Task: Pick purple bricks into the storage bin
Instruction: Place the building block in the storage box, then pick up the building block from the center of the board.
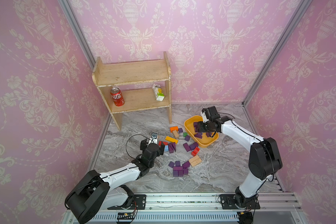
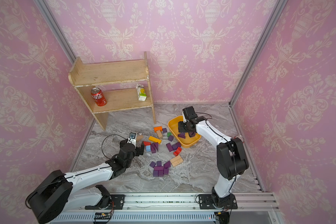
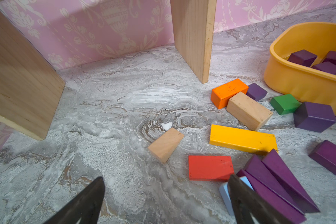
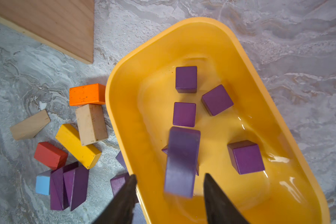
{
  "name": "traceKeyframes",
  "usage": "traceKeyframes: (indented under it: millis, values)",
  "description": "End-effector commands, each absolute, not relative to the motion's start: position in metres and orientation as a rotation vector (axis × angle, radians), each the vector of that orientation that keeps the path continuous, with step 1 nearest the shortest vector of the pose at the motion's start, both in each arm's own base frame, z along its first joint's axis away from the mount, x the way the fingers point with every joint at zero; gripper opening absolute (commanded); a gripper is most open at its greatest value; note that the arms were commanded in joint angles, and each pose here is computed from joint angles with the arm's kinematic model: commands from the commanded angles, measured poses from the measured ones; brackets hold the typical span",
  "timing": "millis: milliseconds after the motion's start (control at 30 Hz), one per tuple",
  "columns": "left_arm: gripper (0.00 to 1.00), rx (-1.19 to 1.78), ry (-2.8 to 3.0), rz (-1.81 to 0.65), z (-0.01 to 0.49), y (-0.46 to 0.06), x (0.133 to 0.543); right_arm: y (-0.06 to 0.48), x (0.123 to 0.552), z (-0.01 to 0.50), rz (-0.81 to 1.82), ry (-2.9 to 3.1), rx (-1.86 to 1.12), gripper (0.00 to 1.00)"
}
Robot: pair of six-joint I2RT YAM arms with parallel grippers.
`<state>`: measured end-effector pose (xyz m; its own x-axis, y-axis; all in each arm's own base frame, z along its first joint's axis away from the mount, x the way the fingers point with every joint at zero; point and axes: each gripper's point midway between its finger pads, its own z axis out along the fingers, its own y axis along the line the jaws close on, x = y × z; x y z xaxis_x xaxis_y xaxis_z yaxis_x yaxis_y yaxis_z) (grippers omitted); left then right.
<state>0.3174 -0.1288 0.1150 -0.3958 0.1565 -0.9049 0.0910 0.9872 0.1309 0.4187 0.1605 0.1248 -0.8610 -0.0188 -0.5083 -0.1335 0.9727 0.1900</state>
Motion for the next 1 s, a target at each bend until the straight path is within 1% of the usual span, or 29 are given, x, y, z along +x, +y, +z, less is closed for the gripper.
traceKeyframes:
  millis: [0,133,233,367,533,733,967]
  values:
    - [0.99,0.154,1.974,0.092,0.122,-0.124,0.320,0.160,0.422,0.136,0.282,2.588,-0.137,0.66]
    - [0.99,0.145,1.969,0.093,0.124,-0.123,0.320,0.170,0.409,0.146,0.308,2.575,-0.170,0.66]
    - [0.99,0.138,1.964,0.093,0.125,-0.122,0.319,0.192,0.389,0.153,0.320,2.566,-0.243,0.64]
    - [0.99,0.137,1.966,0.095,0.123,-0.122,0.320,0.247,0.348,0.148,0.483,2.573,-0.377,0.59]
    - [0.99,0.142,1.977,0.089,0.119,-0.124,0.320,0.295,0.318,0.133,0.604,2.591,-0.439,0.54]
    - [0.99,0.145,1.980,0.088,0.119,-0.124,0.320,0.321,0.314,0.108,0.584,2.640,-0.497,0.49]
    - [0.99,0.141,1.971,0.095,0.122,-0.122,0.319,0.328,0.324,0.082,0.499,2.689,-0.550,0.51]
